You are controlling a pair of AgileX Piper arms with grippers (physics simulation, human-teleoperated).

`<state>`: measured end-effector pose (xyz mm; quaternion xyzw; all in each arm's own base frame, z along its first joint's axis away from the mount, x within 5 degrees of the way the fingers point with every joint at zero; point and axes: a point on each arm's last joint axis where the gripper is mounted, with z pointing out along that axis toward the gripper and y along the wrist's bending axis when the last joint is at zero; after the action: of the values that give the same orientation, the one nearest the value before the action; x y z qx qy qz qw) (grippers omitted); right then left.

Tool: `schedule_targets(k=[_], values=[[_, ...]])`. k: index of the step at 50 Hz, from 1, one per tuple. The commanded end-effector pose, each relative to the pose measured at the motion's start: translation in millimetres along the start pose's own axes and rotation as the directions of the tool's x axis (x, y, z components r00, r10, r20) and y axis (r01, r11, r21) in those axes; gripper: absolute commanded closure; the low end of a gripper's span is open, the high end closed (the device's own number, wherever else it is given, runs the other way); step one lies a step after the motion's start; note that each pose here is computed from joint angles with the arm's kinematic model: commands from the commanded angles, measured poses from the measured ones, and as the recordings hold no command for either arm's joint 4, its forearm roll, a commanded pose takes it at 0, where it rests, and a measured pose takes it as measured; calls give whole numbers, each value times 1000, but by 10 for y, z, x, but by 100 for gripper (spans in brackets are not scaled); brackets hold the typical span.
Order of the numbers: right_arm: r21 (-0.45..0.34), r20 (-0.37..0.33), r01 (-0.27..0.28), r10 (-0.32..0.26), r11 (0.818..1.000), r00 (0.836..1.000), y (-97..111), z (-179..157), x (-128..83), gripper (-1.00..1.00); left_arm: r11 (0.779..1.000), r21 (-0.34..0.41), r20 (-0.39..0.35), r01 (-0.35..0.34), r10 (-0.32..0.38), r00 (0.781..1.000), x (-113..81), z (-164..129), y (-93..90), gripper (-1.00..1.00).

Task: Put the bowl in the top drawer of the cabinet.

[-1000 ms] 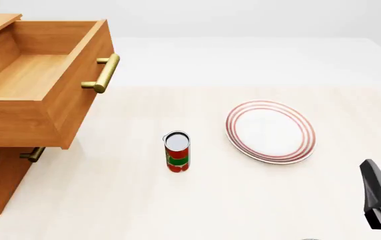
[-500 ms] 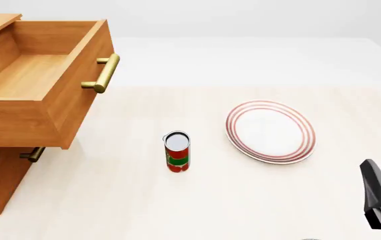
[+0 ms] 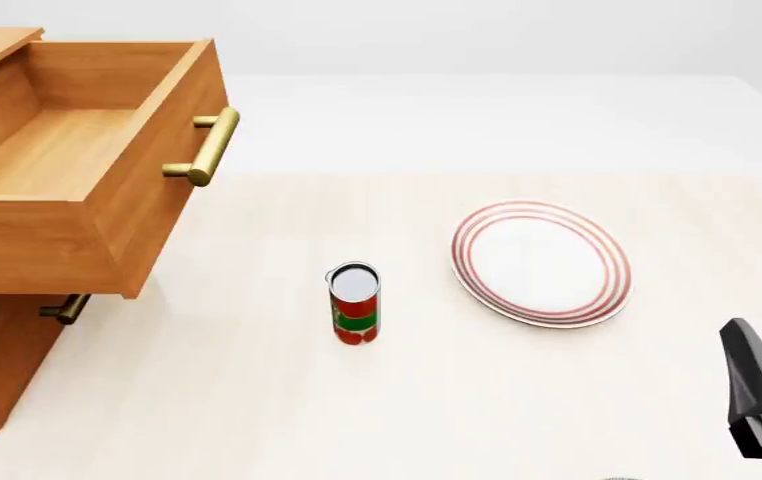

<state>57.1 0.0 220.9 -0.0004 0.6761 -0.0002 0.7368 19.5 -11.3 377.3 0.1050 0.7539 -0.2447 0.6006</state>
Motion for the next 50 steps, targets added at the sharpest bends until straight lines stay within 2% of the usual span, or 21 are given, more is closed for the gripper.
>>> schedule_targets(k=[1,20,35,50], values=[[0,0,0,0,1000,1000,0,0,0,-100,998,54,-48,13,-11,999,-100,131,-51,-100],[0,0,0,0,1000,1000,0,0,0,-100,992,124,-104,3,10,995,-218,415,-160,-100],[0,0,0,0,1000,1000,0,0,0,-100,977,213,-190,34,8,982,-153,740,-321,-100],[0,0,0,0,1000,1000,0,0,0,-100,971,226,-255,83,-23,967,-52,918,-400,-100]])
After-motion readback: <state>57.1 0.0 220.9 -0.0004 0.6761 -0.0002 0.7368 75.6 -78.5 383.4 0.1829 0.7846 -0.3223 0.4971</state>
